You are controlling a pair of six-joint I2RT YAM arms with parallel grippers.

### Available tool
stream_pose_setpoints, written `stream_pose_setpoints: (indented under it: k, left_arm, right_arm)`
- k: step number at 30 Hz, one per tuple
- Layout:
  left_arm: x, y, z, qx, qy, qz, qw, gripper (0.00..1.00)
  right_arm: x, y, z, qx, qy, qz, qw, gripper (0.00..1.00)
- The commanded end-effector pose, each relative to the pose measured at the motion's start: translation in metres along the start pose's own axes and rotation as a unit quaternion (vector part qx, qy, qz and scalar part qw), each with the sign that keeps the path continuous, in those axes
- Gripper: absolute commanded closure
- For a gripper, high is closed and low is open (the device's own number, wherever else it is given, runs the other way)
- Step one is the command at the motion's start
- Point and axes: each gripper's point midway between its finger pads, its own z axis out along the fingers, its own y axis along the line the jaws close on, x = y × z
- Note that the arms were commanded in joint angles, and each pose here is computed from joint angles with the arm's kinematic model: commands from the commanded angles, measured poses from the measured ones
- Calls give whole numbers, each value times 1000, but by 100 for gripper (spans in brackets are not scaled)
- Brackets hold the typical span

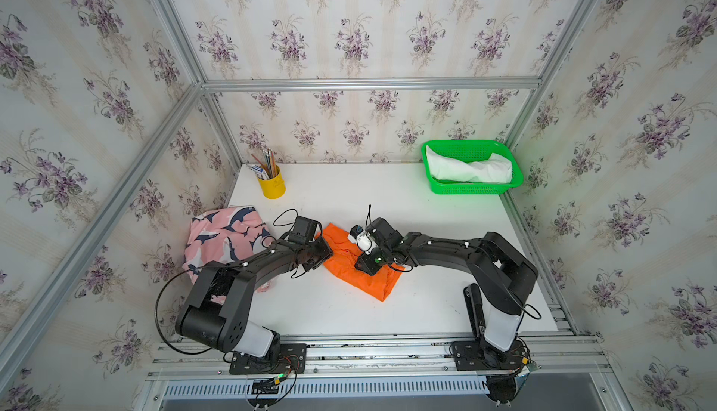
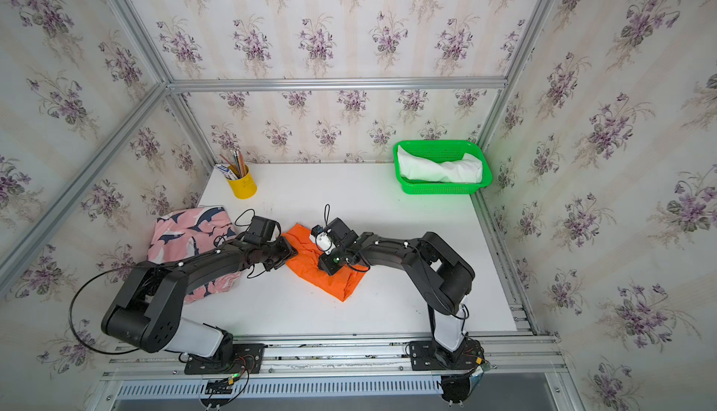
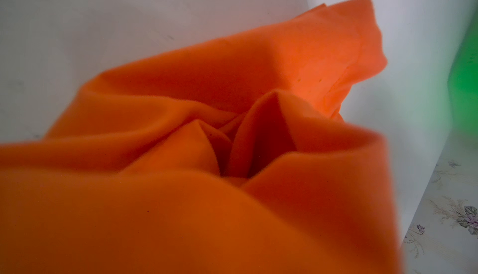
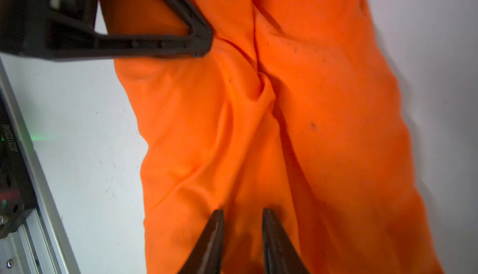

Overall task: Roll up the shorts
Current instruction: Roll the shorts at the center of the board.

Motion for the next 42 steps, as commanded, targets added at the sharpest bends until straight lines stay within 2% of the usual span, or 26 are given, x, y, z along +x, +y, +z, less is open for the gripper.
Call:
stream_pose_setpoints:
  k: [1,6,11,17,19,21,23,25,26,30,32,36,42]
  left_arm:
    - [8,18,-3,-38,11,6,999,62]
    - [15,18,-9,-35,28,9,999,62]
    - [22,14,-12,-27,49,8,998,61]
    - [31,15,-12,-26,71,5,997,59]
    - [34,16,-13,-24,79,2,997,59]
    - [41,16,-14,-19,91,-1,996,58]
    - [45,21,-14,-27,96,-1,995,56]
    - [43,19,-23,-20,83,5,996,51]
    - [44,21,-26,-25,81,8,996,46]
    - [38,22,-44,-34,56,23,998,32]
    - [32,23,-58,-43,35,37,998,29]
    - [22,27,-81,-64,-2,58,996,22]
    - [10,29,-110,-80,-46,76,993,18]
  right_arm:
    - [-3,-2,-25,119,-7,-56,991,49]
    - [-12,39,-23,166,-33,-163,972,31]
    - [-10,55,3,201,-42,-232,951,16]
    - [-4,56,32,262,-58,-288,919,14]
    - [-6,49,35,290,-65,-291,909,19]
    - [-5,49,37,291,-67,-292,909,39]
    - [-2,56,35,274,-67,-287,916,69]
    - [3,63,32,246,-65,-268,929,83]
    - [8,67,32,226,-60,-259,937,87]
    - [26,83,30,155,-41,-221,962,91]
    - [33,96,29,113,-26,-201,973,91]
    - [43,108,30,67,-1,-167,984,91]
    - [51,117,35,11,24,-102,994,91]
